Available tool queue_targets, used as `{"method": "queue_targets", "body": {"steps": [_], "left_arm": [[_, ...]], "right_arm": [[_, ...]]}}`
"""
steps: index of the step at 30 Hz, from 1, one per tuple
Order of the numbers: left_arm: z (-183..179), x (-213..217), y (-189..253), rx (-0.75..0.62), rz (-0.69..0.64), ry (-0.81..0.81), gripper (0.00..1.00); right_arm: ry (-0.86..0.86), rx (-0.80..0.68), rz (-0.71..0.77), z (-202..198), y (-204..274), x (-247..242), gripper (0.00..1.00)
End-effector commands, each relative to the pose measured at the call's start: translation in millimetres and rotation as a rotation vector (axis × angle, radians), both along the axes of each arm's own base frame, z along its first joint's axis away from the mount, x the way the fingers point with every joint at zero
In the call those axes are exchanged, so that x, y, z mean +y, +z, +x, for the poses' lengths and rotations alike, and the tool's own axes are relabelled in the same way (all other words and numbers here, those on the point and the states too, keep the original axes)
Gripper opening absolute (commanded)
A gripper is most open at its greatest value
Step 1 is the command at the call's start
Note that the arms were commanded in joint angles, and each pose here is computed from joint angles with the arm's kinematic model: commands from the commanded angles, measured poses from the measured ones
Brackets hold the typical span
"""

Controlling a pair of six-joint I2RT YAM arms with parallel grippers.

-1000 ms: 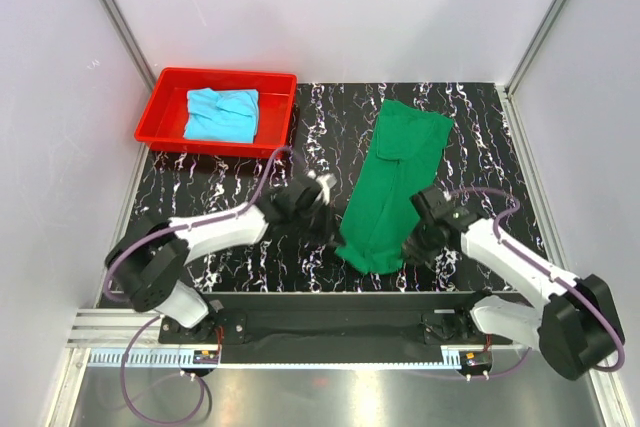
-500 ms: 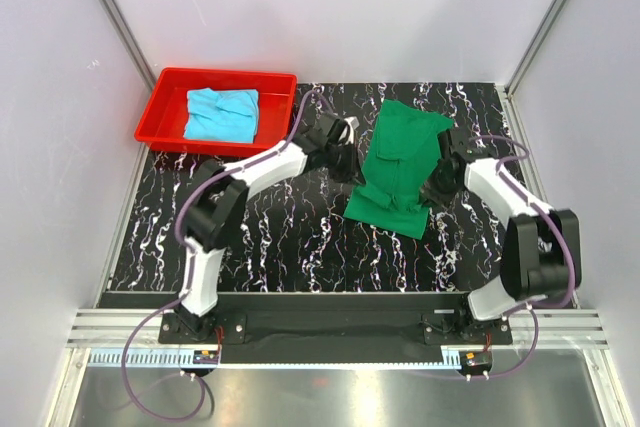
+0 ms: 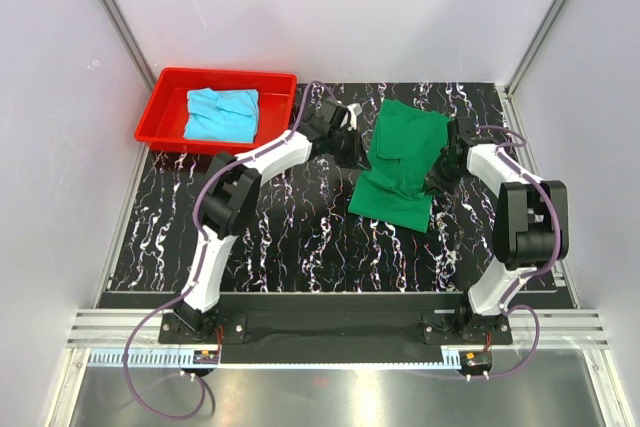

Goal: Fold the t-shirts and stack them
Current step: Fold the tshirt

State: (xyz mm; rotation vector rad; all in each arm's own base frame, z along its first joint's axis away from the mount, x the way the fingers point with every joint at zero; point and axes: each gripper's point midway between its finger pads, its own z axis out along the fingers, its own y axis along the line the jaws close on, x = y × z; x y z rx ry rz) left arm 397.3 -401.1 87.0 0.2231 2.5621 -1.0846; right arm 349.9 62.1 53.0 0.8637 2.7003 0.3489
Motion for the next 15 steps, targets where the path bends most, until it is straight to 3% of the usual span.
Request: {"method": "queue_targets", "body": {"steps": [1, 15], "left_arm": [[18.3, -13.0, 27.8, -0.062, -0.089, -0.016, 0.07], [45.8, -25.4, 16.6, -0.034, -0.136, 0.011, 0.07]], "right_arm": [[0.03, -0.083, 0.023, 26.1, 14.3, 0.7, 0.0], [0.025, -0.091, 0.023, 46.2, 17.5, -5.5, 0.0]]}}
